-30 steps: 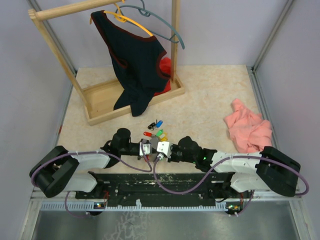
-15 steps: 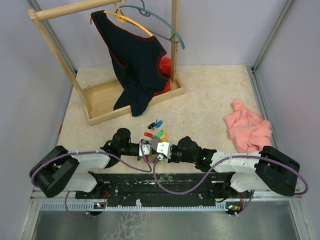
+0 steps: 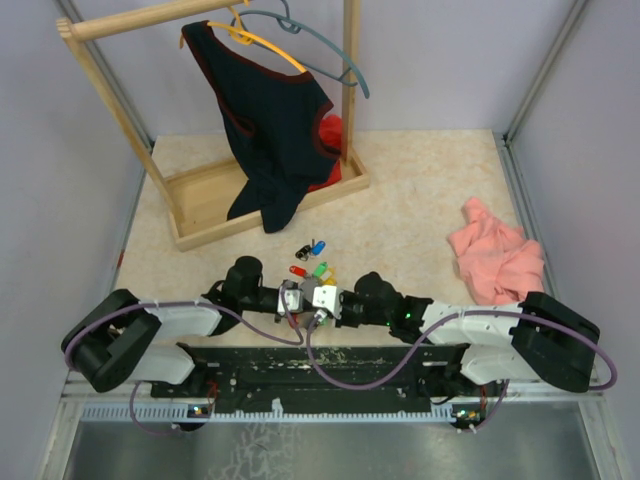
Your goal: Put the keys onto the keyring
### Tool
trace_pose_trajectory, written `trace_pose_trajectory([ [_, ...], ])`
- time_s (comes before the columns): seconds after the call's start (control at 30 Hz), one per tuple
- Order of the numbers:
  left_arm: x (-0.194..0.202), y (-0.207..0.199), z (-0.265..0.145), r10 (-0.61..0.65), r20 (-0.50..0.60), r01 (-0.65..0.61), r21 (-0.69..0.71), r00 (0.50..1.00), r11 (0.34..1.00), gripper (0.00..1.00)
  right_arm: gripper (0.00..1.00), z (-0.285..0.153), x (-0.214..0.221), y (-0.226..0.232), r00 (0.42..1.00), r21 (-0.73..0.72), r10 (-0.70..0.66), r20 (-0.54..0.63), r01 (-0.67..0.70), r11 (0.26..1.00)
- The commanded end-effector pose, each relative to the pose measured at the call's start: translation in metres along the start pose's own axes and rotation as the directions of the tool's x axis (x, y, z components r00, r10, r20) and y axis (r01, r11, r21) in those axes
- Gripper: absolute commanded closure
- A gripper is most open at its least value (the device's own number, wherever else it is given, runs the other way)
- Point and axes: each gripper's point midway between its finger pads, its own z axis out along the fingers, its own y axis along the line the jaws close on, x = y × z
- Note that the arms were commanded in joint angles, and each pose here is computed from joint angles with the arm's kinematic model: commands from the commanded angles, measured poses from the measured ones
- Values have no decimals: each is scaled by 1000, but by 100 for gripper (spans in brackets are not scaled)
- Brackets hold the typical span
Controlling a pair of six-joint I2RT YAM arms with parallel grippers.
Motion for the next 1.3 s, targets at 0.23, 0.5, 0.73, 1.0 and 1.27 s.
trace_pose_trajectory([
  [0.23,-14,6,4,33,42,-34,14,999,999,100,100,1,-58,-11,984,10,-16,179,14,1000],
  [0.5,-11,7,7,22,24,-22,15,999,1000,100,100,-1,-65,-16,981,27,-18,193,13,1000],
  [0.73,-12,8,7,16,17,-16,10,1000,1000,100,100,0,-68,-19,981,33,-19,192,12,999],
  [1.0,-10,10,8,4,5,-4,4,1000,1000,100,100,6,-72,-20,983,21,-8,186,4,1000],
  [1.27,-6,16,7,-11,-25,10,-35,1000,999,100,100,12,-57,-22,993,31,-6,121,2,1000],
])
